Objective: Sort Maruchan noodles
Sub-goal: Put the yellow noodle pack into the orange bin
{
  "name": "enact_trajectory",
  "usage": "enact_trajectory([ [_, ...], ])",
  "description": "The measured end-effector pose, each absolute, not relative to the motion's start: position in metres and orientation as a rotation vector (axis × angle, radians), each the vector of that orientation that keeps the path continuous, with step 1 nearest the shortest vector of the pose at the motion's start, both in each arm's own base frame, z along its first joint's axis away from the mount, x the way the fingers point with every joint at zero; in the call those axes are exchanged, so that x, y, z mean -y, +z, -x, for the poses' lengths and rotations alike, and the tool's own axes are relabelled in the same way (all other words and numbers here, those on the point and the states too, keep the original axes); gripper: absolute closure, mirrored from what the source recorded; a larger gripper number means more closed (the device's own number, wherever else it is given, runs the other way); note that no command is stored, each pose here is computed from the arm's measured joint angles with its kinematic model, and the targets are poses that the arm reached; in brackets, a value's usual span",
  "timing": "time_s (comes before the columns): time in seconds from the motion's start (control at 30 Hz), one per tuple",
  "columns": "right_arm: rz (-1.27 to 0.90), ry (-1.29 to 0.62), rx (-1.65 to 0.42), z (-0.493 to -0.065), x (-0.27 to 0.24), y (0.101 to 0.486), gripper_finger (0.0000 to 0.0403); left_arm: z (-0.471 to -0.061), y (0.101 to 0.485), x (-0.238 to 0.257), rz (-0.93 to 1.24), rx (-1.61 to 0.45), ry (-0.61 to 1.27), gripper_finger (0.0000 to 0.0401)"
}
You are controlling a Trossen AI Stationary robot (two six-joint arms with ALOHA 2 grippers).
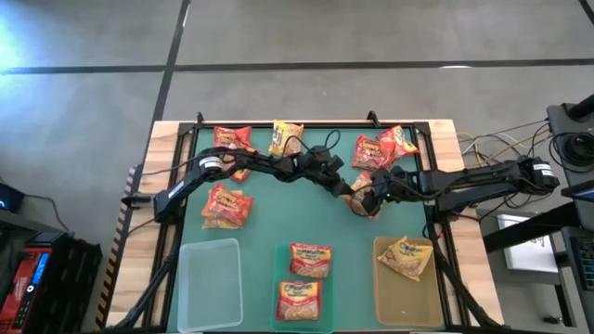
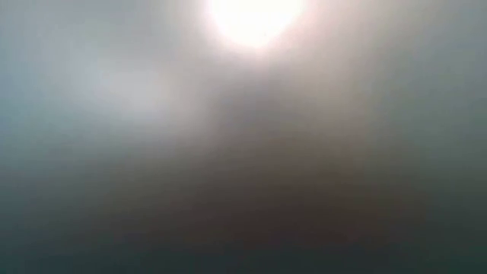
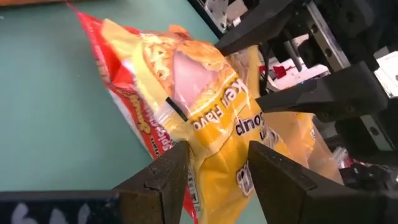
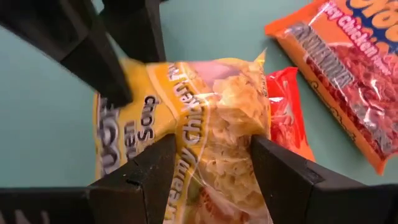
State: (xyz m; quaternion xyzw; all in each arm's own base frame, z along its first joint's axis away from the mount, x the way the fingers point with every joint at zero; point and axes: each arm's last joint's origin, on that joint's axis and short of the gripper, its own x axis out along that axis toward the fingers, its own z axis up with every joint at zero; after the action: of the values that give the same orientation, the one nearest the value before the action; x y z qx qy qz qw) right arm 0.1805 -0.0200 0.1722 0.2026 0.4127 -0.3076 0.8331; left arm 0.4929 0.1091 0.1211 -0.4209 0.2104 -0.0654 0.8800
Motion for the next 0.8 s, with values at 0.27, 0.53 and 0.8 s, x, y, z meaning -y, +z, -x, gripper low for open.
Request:
enact_trajectory([
  [0.27, -0.471, -0.607, -0.898, -0.179, 0.018, 0.168, 0.0205, -0.492, 0.125, -0.119, 0.866, -0.483, -0.224, 0.0250],
  [0.53, -0.485, -0.589, -0.929, -0.176, 0.017, 0.163, 0.0205, -0.487, 0.114, -0.127, 0.879, -0.559, -0.256, 0.0219],
  [0.8, -0.476, -0.583, -0.939, -0.176, 0.017, 0.163, 0.0205, -0.487, 0.114, -0.126, 0.897, -0.551, -0.239, 0.0163],
])
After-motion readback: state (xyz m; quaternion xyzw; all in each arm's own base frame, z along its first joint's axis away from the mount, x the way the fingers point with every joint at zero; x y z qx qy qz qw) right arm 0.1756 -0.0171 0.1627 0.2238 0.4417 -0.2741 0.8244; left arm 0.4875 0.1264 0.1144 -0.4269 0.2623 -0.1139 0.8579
